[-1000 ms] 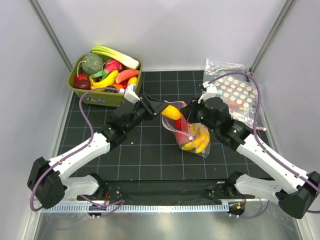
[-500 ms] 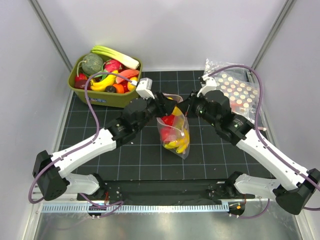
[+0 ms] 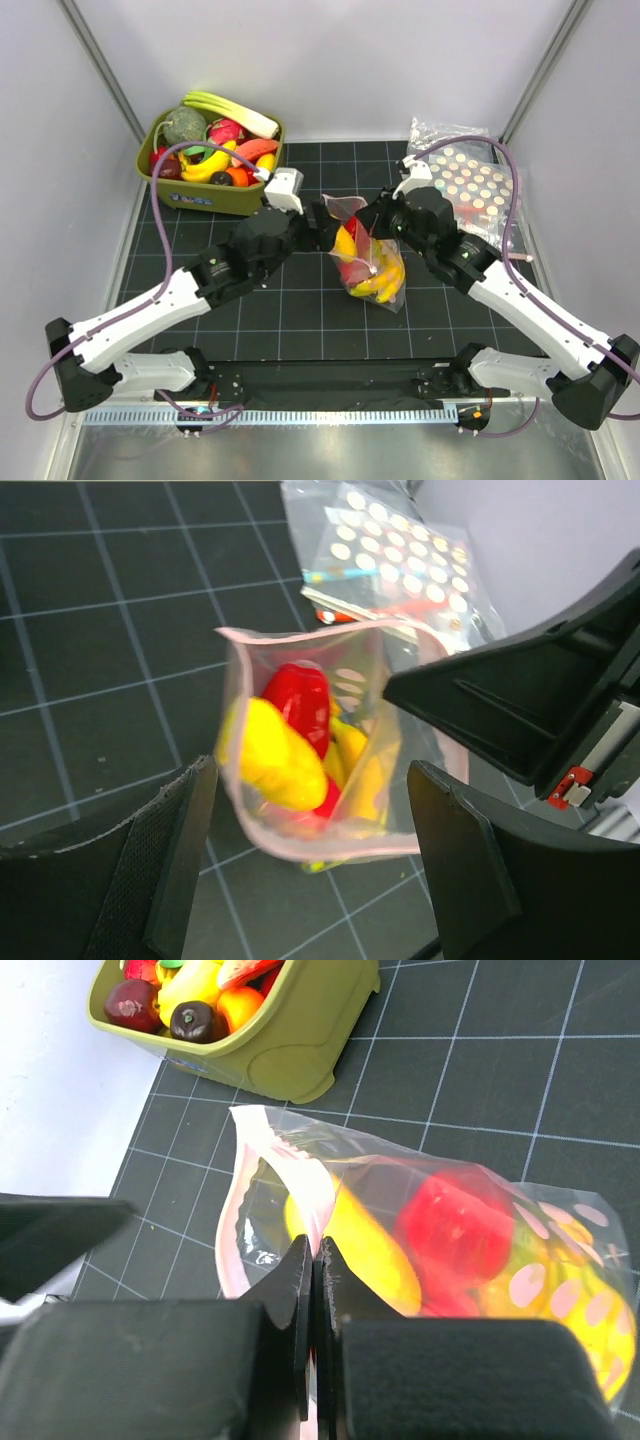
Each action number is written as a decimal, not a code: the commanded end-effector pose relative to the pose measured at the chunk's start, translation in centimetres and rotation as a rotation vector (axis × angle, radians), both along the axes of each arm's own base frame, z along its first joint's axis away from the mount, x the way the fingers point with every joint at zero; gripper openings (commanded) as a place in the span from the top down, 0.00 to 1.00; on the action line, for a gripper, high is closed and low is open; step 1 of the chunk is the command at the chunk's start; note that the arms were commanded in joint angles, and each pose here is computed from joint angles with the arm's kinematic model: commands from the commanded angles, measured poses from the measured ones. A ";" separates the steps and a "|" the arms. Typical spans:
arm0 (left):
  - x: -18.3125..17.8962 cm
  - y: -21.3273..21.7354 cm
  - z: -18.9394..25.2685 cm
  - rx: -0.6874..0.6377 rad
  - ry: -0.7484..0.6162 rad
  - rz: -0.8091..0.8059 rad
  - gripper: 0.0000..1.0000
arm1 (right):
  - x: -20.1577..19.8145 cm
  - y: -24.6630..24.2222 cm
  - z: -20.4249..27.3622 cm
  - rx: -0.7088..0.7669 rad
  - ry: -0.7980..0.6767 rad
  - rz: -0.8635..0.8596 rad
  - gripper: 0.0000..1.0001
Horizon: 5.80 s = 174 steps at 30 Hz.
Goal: Place the food in the zip-top bag and seal the zipper
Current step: Place the fake fruit in the zipper food storage bag, then zip the zipper food storage bag at the center of the board.
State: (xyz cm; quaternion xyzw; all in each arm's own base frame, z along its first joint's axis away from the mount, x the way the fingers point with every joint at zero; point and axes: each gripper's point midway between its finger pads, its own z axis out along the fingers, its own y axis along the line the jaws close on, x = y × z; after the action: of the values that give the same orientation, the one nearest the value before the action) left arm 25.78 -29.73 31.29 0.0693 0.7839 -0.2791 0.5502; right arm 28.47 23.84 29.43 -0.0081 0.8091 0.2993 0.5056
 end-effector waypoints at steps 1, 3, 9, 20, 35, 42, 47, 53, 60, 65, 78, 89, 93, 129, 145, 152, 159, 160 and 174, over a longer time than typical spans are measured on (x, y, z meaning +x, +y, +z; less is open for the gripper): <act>-0.1 3.1 0.2 0.052 -0.027 0.083 0.21 | 0.2 -0.2 3.1 0.069 -0.106 -0.012 0.99; 0.0 3.2 -0.3 0.069 -0.017 0.092 0.22 | 0.1 -0.3 3.1 0.064 -0.107 -0.012 0.99; 1.4 1.6 -2.6 0.146 0.013 0.099 0.23 | -0.5 0.0 2.7 0.056 -0.105 0.025 0.99; 4.3 2.1 -4.4 0.209 -0.004 0.177 0.67 | -1.1 1.6 1.4 -0.006 -0.078 0.109 0.99; 5.3 5.3 -4.5 0.078 0.041 0.252 1.00 | -1.8 3.5 0.7 -0.068 -0.149 0.211 0.63; 5.5 5.0 -5.2 0.032 0.082 0.242 1.00 | -1.6 2.6 0.6 -0.064 -0.192 0.170 0.44; 5.2 5.0 -5.0 0.013 0.089 0.226 1.00 | -2.0 2.0 1.4 -0.035 -0.244 0.162 0.30; 4.9 5.4 -4.7 -0.008 0.077 0.234 1.00 | -2.0 1.4 1.6 -0.034 -0.294 0.144 0.19; 6.3 6.7 -6.3 0.021 0.101 0.301 1.00 | -2.1 1.6 1.8 -0.023 -0.341 0.167 0.16; 7.2 8.3 -7.2 0.042 0.110 0.370 1.00 | -2.5 1.2 1.9 -0.031 -0.361 0.169 0.14; 8.4 12.4 -8.1 0.067 0.117 0.532 1.00 | -3.8 1.6 -1.6 -0.084 -0.499 0.279 0.17; 10.0 14.7 -10.4 0.151 0.154 0.621 0.99 | -7.7 6.9 -5.7 -0.206 -0.597 0.641 0.24; 10.4 15.0 -11.1 0.167 0.175 0.635 1.00 | -7.4 7.3 -7.1 -0.272 -0.599 0.635 0.30; 8.0 14.3 -6.7 0.133 0.057 0.600 1.00 | -7.5 5.0 0.1 -0.166 -0.661 0.423 0.99; 5.2 14.3 -2.2 0.117 -0.067 0.563 0.42 | -7.2 3.1 1.3 -0.105 -0.654 0.314 0.99; 4.7 13.2 -1.5 0.109 -0.092 0.497 0.30 | -7.6 2.6 1.8 -0.089 -0.671 0.310 0.99; 1.2 6.7 1.5 0.086 -0.273 0.048 0.20 | -8.7 3.3 2.5 -0.080 -0.675 0.387 0.99; 0.6 6.0 0.6 0.103 -0.295 -0.011 0.19 | -9.0 3.3 2.1 -0.097 -0.655 0.408 0.99; -8.5 2.7 4.7 0.062 -0.837 -0.455 0.18 | -12.1 4.0 4.2 -0.091 -0.618 0.591 0.99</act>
State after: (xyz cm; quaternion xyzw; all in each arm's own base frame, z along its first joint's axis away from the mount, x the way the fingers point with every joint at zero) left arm 19.58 -26.09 32.35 0.3112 0.5688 -0.3004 0.6996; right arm 17.66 27.49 29.93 -0.3474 0.6328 0.3411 0.6022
